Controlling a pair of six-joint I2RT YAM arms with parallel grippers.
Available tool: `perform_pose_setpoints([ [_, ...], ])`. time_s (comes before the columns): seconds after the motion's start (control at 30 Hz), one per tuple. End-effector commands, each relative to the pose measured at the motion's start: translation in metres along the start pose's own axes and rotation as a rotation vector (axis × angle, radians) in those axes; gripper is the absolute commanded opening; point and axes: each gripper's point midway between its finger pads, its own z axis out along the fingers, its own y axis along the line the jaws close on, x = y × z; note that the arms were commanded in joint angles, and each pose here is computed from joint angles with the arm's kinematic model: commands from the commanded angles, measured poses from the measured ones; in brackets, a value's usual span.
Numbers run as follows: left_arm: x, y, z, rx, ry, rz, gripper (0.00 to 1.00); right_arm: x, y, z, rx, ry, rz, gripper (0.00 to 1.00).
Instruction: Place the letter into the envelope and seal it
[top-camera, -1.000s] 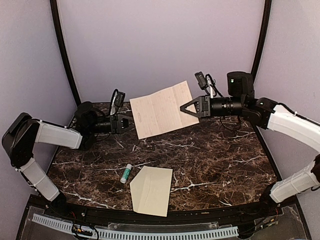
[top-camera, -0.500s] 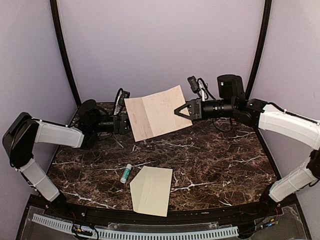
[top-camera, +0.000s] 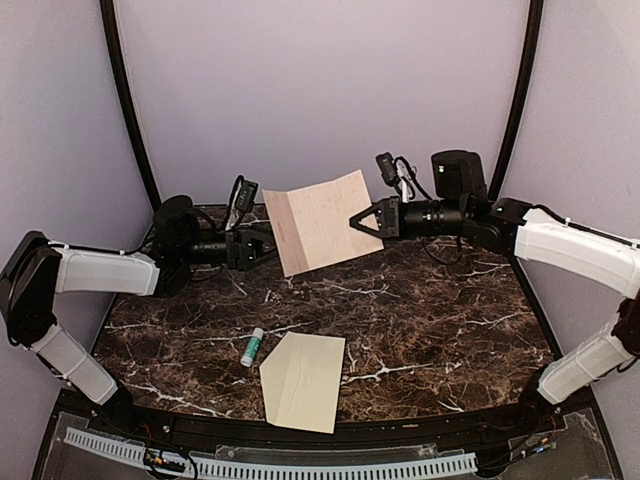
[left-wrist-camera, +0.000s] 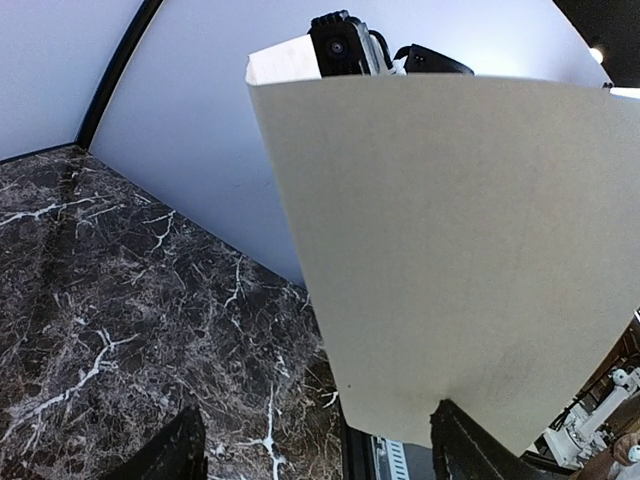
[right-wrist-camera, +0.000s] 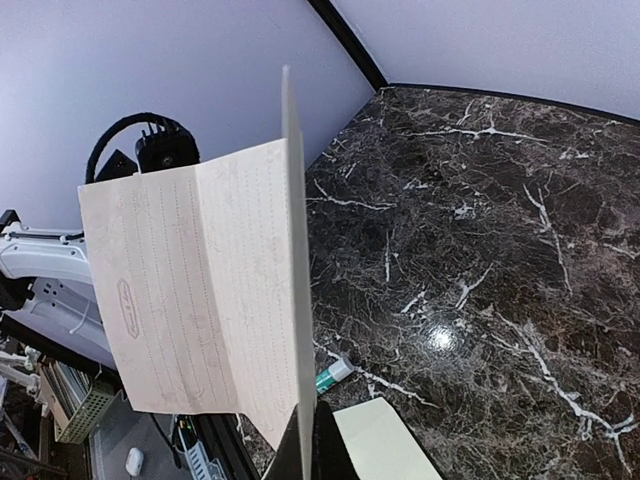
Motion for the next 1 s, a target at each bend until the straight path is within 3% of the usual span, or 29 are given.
perform_pose_setpoints([
  [0.0, -0.008, -0.007, 0.007, 0.017, -0.003, 0.033, 0.77, -0.009, 0.017, 0.008, -0.048, -0.028, -0.036, 0.0],
  [0.33, -0.014, -0.004, 0.021, 0.019, -0.008, 0.027, 0.76, -0.002, 0.019, 0.019, -0.063, -0.01, -0.038, 0.0],
  [0.73, -0.017, 0.004, 0.03, 0.02, -0.029, -0.013, 0.37, 0.004, 0.023, 0.02, -0.089, -0.006, -0.04, 0.0],
  [0.97, -0.018, 0.001, 0.035, 0.048, -0.026, -0.028, 0.26, 0.011, 0.018, 0.024, -0.084, 0.013, -0.041, 0.0],
])
